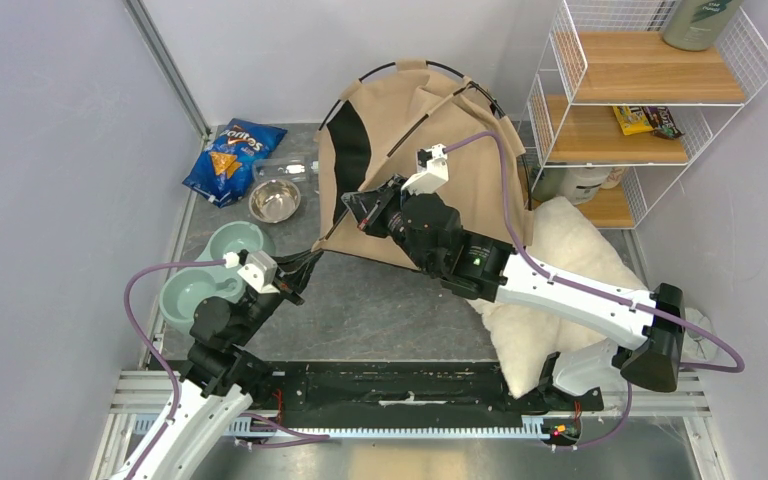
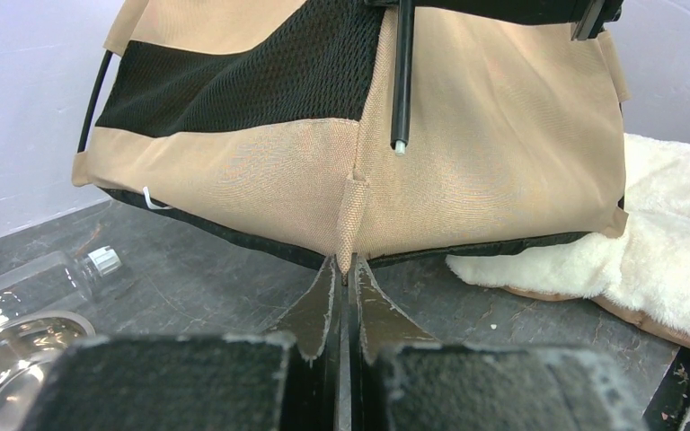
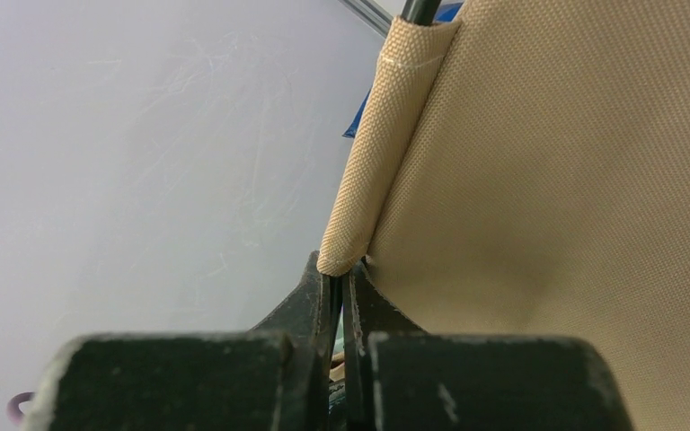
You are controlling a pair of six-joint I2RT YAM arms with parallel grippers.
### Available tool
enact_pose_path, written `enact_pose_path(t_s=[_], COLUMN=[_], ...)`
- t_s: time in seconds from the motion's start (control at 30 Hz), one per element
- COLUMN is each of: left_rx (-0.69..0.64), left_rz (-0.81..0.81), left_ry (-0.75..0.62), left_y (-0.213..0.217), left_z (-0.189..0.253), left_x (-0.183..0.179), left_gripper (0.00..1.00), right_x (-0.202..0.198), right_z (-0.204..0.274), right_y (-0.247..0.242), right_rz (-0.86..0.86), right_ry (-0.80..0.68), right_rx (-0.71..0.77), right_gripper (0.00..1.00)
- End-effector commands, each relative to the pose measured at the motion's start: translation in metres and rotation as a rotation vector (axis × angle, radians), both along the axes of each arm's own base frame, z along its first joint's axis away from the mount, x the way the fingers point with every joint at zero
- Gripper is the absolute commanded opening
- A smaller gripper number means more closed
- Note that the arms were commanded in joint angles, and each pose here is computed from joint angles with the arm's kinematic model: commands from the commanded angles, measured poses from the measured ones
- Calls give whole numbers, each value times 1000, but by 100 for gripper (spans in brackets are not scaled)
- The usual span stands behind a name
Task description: Set up the pet tent
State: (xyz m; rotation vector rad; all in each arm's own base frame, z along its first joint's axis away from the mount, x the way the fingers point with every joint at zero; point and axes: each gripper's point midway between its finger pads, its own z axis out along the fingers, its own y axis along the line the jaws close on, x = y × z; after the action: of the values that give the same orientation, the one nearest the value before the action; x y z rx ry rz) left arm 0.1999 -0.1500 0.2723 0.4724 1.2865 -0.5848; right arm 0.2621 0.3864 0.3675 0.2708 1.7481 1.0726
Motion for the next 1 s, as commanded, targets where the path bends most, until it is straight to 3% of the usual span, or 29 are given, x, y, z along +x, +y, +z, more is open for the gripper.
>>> enact_pose_path(t_s=[0.0, 0.97], left_rx=[-32, -30], left_rz=[8, 17], left_ry=[-107, -124], left_y=[5, 8], left_z=[35, 43], left_x=[-7, -8], left_gripper=[2, 2], right_x=[20, 32], right_z=[9, -29], right_y=[-15, 2], right_rz=[-109, -107], right_ry=[-39, -24], right_rx=[-17, -165], right_gripper=[0, 0])
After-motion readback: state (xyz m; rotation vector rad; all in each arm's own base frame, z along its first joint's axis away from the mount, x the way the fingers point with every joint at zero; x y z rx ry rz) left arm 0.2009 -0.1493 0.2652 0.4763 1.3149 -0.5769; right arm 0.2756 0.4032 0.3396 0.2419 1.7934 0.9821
